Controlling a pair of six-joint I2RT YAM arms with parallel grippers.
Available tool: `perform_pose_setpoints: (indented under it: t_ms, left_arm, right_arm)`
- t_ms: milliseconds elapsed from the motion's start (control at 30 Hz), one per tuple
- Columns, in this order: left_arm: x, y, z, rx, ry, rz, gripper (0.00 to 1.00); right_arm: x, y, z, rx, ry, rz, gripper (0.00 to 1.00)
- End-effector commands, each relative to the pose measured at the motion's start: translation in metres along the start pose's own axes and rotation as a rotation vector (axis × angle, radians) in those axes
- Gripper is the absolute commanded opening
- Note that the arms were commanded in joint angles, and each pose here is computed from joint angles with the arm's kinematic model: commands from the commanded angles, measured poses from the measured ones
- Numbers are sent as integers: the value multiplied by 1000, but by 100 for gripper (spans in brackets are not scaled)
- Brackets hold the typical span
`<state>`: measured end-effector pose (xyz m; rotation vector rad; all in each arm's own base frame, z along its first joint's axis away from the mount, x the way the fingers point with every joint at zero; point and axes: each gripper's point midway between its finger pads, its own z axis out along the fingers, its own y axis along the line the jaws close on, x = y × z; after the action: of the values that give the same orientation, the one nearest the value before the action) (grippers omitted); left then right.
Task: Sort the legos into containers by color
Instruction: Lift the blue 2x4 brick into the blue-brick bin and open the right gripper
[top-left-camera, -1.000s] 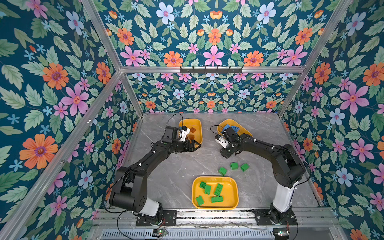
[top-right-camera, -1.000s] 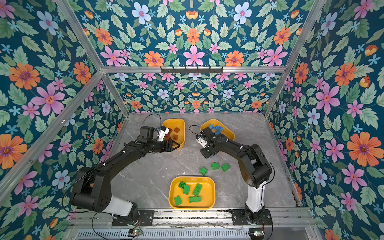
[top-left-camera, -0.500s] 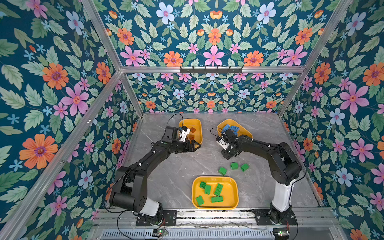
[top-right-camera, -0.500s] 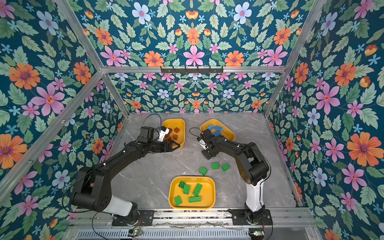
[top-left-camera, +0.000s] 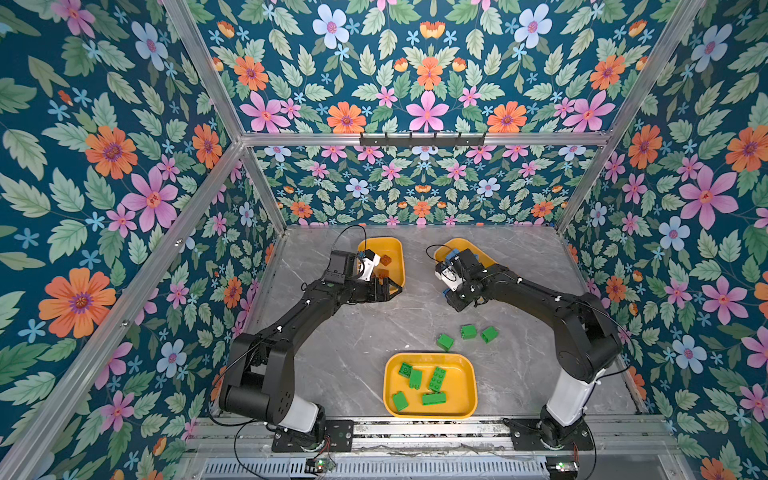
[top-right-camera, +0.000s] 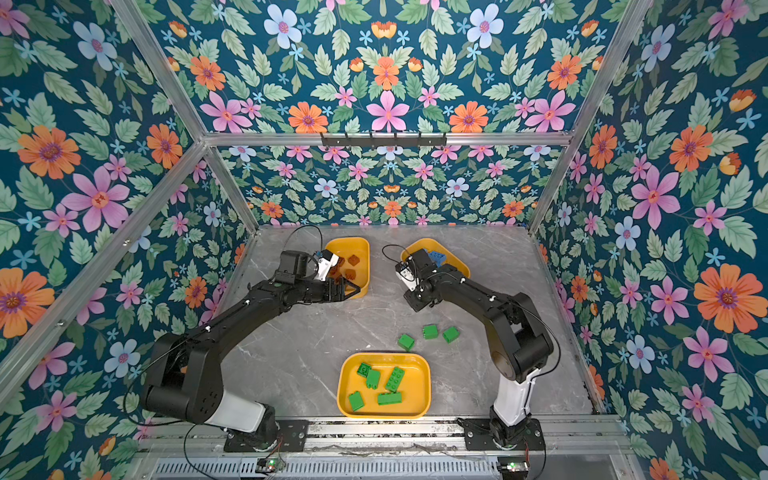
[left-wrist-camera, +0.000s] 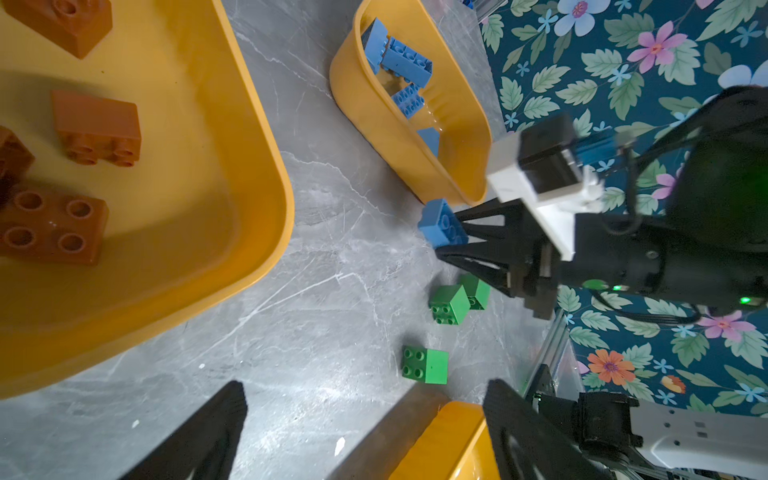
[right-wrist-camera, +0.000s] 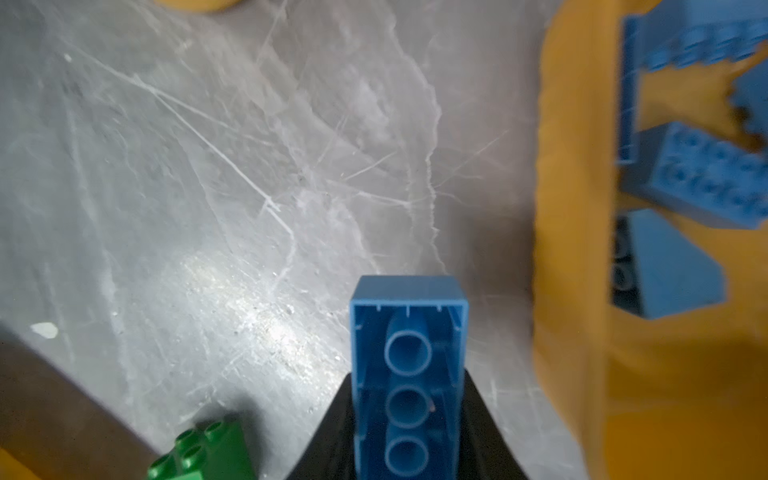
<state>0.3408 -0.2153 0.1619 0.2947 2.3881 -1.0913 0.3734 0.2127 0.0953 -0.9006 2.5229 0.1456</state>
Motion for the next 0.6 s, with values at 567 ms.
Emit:
perform_pose_setpoints:
  t_ms: [567]
  left_arm:
    - [-22, -20, 0, 105, -71, -36, 91]
  right_arm:
    - [5, -160, -14, 157, -7, 247, 27]
